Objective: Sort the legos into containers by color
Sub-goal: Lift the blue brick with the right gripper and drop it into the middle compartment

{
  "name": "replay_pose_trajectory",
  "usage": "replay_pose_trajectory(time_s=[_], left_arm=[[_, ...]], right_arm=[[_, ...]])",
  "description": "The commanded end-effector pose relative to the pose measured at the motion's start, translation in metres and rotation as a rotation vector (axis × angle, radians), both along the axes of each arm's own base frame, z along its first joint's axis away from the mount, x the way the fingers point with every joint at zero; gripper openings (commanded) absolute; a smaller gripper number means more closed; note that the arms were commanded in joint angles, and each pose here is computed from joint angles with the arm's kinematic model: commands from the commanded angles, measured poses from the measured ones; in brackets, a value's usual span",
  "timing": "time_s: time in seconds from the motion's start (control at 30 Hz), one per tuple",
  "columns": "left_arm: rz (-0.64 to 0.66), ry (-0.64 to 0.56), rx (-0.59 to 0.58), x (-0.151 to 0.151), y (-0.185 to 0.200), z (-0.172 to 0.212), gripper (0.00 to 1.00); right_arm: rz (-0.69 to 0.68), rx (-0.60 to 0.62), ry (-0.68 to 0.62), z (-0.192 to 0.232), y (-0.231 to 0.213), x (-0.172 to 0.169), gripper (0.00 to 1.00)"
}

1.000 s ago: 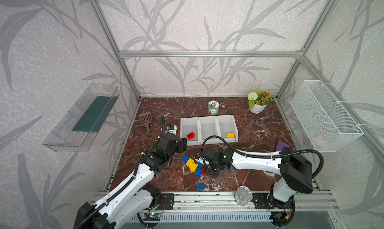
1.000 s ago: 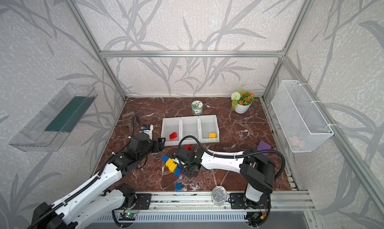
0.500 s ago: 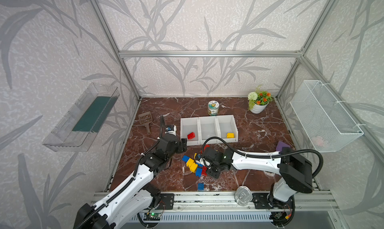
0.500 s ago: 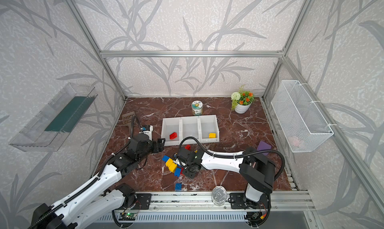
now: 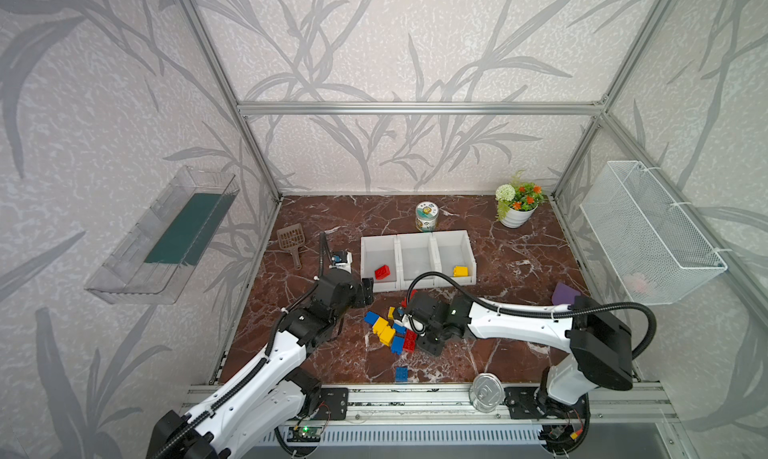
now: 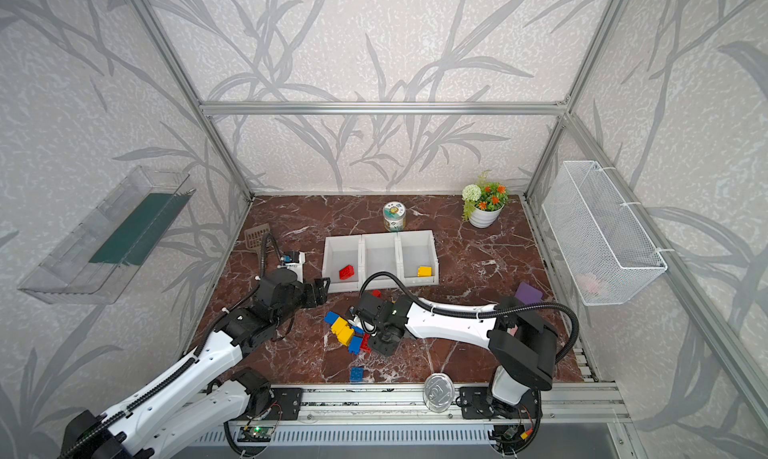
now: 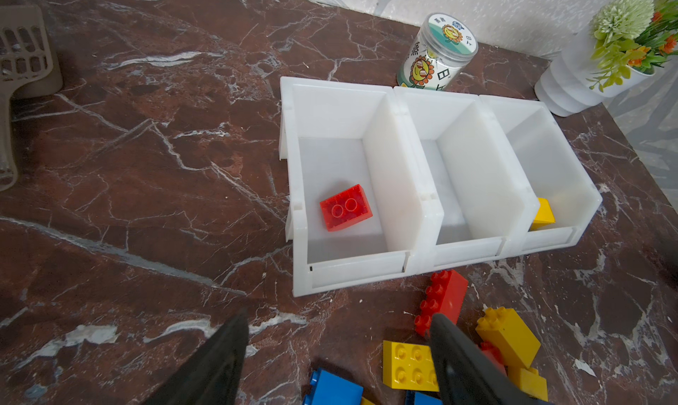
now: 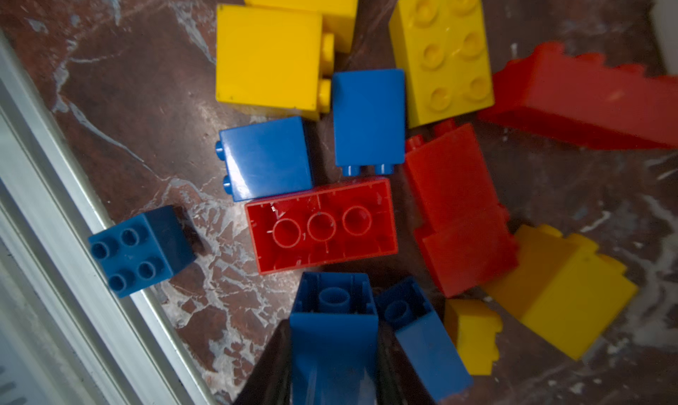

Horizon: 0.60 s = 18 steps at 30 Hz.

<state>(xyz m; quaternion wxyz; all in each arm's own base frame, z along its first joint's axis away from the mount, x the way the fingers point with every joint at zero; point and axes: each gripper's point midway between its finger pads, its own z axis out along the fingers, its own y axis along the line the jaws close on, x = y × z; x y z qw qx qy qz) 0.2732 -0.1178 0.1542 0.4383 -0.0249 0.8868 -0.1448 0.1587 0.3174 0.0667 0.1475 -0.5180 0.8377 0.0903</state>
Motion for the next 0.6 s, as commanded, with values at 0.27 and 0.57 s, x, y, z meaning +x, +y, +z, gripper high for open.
replay_pose_trajectory(time_s=[0.27, 0.57], left_arm=[[0.064, 0.021, -0.036, -0.014, 0.013, -0.009, 0.8], [0.043, 0.078, -0.068, -0.025, 0.009, -0.024, 0.8]], right_arm=[[-0.285, 0.187, -0.23, 0.1, -0.004, 0.155, 0.29], [-0.488, 0.154, -0.21, 0.073, -0.014, 0.219, 0.39]])
